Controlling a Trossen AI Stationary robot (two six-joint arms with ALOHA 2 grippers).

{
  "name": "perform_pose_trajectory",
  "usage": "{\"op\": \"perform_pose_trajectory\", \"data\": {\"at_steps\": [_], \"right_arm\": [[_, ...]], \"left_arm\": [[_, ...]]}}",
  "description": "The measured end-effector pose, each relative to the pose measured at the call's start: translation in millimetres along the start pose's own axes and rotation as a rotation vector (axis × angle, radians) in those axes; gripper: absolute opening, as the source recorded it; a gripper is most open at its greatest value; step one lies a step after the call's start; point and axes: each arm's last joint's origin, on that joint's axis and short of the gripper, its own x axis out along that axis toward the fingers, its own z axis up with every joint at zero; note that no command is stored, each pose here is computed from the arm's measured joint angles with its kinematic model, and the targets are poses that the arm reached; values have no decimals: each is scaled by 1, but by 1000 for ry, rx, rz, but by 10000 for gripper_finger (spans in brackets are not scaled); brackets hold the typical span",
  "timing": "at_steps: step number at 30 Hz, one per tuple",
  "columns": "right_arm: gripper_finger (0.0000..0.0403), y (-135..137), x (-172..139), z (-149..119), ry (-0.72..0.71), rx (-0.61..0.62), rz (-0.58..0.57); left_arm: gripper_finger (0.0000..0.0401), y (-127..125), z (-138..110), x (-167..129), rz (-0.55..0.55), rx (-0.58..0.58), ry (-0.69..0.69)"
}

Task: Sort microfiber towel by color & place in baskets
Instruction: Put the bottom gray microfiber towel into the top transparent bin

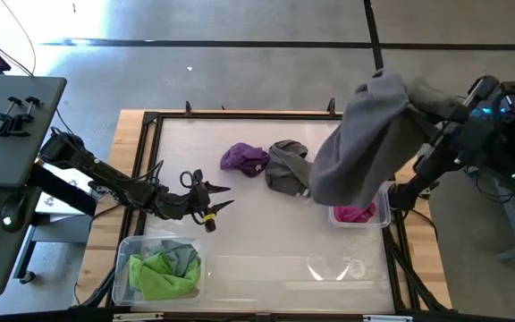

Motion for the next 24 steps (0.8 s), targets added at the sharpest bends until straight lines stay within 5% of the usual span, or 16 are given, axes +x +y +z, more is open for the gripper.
{"op": "perform_pose_trajectory", "data": {"at_steps": [4, 7, 13, 18, 20, 24], "right_arm": [[23, -20, 0, -12, 4, 142, -5], [23, -18, 0, -17, 8, 139, -10], [23, 7, -8, -29, -48, 66, 73], [23, -11, -10, -65, -66, 328, 291], [23, -13, -10, -70, -71, 333, 359], [23, 0, -10, -68, -70, 226, 282]], "left_arm": [[165, -3, 15, 10, -131, 3, -159], [158, -3, 25, 30, -273, 45, -282], [120, 3, 36, 87, -293, 102, -223], [94, -11, 42, 111, -366, 130, -248], [87, -15, 44, 119, -359, 144, -280], [76, -16, 54, 136, -335, 175, -314]]}}
